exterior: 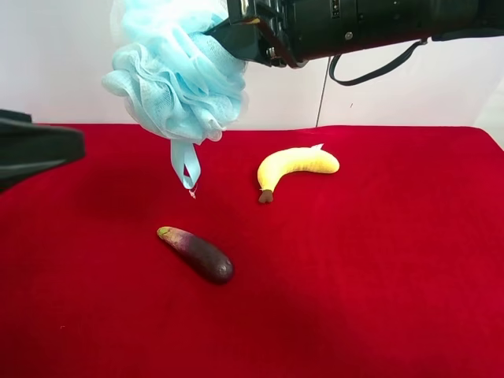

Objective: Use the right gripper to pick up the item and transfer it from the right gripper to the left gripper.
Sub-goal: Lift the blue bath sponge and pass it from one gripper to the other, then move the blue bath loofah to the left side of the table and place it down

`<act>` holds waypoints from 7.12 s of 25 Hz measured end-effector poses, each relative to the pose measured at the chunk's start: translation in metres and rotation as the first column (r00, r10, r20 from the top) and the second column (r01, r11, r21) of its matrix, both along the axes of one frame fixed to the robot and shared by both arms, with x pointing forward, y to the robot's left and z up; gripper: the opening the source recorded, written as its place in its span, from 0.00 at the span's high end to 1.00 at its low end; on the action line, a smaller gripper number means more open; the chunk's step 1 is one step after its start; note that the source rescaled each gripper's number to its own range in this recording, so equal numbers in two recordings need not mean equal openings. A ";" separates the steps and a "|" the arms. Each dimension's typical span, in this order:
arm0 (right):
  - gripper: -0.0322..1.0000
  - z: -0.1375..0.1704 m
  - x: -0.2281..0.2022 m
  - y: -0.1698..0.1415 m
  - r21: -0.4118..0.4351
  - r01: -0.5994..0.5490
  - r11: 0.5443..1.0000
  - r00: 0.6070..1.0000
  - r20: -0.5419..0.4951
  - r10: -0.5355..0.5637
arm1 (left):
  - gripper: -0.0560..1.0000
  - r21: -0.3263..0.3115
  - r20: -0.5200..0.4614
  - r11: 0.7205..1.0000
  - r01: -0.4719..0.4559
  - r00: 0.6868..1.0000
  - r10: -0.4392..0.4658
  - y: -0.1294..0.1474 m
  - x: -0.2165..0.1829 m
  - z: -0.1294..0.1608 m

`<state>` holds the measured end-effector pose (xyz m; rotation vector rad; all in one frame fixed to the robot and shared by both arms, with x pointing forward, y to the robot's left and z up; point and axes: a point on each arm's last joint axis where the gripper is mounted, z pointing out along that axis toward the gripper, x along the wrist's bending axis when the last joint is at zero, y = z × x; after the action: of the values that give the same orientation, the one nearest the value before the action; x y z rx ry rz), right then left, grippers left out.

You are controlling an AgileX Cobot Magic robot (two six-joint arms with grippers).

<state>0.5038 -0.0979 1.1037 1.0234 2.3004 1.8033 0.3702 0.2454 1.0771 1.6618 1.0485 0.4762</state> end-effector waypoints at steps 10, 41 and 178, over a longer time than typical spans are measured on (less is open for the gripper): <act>0.97 0.000 0.002 -0.001 0.004 0.020 1.000 1.000 0.001 -0.020 | 0.00 -0.023 -0.041 1.000 -0.018 0.999 0.017 -0.003 0.052 -0.001; 0.97 0.003 0.002 0.000 0.038 0.033 0.999 0.999 -0.003 -0.032 | 0.00 0.131 0.114 0.985 0.115 0.985 -0.130 -0.103 0.069 0.005; 0.00 -0.057 -0.268 -0.202 -0.302 0.768 0.565 0.630 0.195 -0.751 | 0.94 0.455 -0.161 0.886 -0.084 0.971 0.175 -0.040 0.107 0.004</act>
<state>0.2354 -0.3004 1.0469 1.5417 1.6092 0.9803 0.4769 0.2055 1.0809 2.0865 1.2715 0.6905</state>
